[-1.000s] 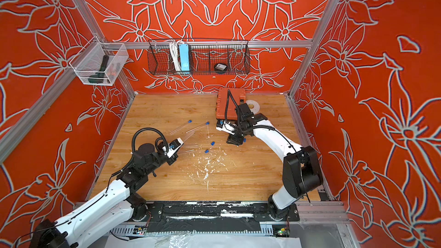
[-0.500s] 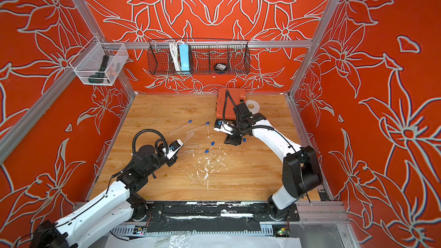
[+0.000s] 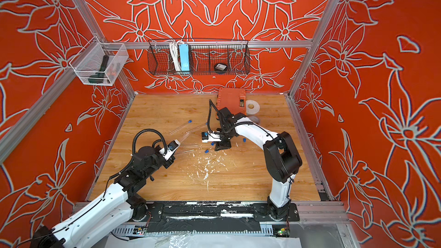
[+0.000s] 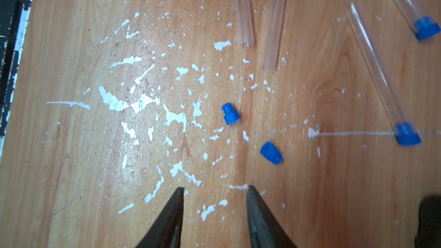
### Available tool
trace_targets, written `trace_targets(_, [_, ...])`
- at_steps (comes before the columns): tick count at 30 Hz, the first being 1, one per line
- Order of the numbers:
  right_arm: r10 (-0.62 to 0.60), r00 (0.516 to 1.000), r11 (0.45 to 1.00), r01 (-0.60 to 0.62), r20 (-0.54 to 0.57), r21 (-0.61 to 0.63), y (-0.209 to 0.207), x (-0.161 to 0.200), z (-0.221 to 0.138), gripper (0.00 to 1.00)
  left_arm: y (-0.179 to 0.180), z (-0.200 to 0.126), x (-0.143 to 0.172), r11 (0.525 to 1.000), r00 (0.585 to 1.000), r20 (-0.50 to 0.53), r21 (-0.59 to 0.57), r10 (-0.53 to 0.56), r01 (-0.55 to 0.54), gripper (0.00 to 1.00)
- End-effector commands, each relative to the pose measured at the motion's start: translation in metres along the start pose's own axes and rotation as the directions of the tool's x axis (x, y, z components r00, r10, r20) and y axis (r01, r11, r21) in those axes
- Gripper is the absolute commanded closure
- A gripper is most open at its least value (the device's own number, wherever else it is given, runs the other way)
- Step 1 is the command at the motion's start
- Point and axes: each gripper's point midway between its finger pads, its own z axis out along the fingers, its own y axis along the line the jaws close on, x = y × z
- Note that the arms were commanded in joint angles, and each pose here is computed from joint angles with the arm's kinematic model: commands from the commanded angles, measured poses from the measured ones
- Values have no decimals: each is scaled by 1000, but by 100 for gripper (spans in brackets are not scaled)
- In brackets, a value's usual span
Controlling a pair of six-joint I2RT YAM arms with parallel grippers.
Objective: Insert stoppers into test tubes
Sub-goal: Pick up the stopper from the center of the board.
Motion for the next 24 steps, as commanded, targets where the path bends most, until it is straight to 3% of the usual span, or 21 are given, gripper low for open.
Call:
trace_targets(1, [-91, 996, 995, 92, 25, -39, -1, -13, 10, 56, 6, -3, 10, 999, 999, -35, -28, -38, 37, 100])
trace_targets(12, [-106, 994, 993, 105, -15, -61, -17, -10, 49, 54, 10, -6, 8, 999, 999, -27, -31, -31, 31, 100])
trace_targets(24, [-94, 995, 991, 90, -31, -98, -14, -7, 75, 61, 14, -9, 4, 999, 1000, -28, -33, -10, 9, 100])
